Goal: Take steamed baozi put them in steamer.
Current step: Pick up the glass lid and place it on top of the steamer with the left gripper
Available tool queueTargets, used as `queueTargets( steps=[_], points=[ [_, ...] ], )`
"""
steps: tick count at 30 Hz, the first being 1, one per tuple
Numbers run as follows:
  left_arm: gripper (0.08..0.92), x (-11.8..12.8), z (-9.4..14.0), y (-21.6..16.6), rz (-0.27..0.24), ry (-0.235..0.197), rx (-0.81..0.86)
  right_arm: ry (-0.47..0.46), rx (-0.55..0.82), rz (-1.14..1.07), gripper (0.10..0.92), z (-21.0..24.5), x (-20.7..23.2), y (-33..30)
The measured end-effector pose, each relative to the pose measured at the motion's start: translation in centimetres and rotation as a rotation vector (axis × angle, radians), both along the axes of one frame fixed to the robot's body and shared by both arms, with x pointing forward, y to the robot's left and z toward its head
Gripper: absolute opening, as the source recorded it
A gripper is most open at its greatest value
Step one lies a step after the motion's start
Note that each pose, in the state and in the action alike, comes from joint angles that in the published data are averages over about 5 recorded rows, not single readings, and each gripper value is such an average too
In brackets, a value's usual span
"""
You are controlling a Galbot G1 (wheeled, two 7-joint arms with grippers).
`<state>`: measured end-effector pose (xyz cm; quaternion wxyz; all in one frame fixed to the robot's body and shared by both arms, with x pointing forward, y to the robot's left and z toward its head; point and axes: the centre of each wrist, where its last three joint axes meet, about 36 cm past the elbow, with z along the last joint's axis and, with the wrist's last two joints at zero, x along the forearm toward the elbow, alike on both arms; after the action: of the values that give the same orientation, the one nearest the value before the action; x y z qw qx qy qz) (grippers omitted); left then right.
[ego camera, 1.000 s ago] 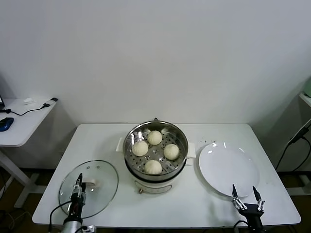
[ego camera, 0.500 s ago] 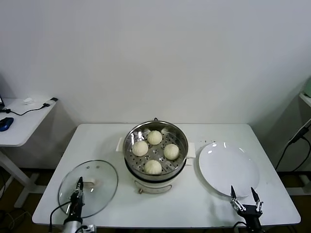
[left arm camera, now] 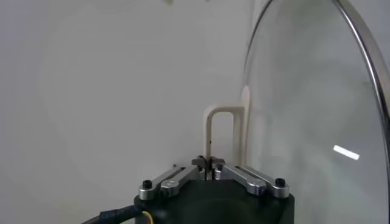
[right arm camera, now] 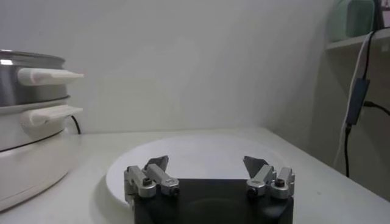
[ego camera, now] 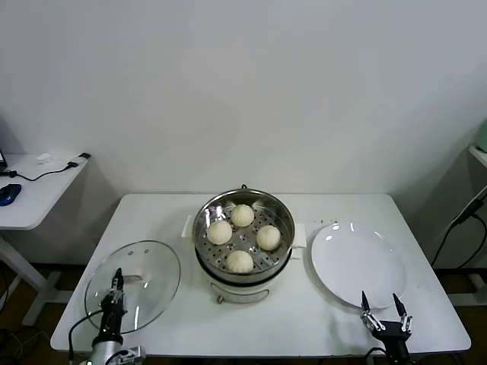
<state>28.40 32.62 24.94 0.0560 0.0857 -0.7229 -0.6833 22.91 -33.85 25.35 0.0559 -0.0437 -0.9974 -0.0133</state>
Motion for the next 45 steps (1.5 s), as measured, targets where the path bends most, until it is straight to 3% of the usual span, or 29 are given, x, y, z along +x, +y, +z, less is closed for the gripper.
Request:
queueTargets(
  steps=[11, 17, 23, 28, 35, 45],
  points=[
    [0.132, 2.2, 6.0, 2.0, -0.033, -0.100, -0.008, -0.009, -0.002, -0.002, 0.823, -0.2, 0.0, -0.1],
    [0.132, 3.8, 10.5, 1.7, -0.051, -0.123, -0.009, -0.007, -0.007, -0.001, 0.823, -0.2, 0.1, -0.1],
    [0.132, 5.5, 16.0, -0.6, -0.054, -0.100, 0.010, 0.004, -0.023, 0.002, 0.823, 0.0, 0.0, 0.1],
    [0.132, 6.6, 19.0, -4.0, -0.062, -0.063, 0.016, 0.003, -0.044, 0.002, 0.823, 0.5, 0.2, 0.2],
    [0.132, 7.6, 21.1, -9.8, -0.081, -0.010, -0.008, -0.012, -0.076, 0.006, 0.823, 1.0, 0.7, 0.4],
    [0.132, 7.8, 22.6, -18.6, -0.135, 0.021, -0.057, -0.019, -0.090, 0.006, 0.823, 0.9, 0.6, 0.8]
  ],
)
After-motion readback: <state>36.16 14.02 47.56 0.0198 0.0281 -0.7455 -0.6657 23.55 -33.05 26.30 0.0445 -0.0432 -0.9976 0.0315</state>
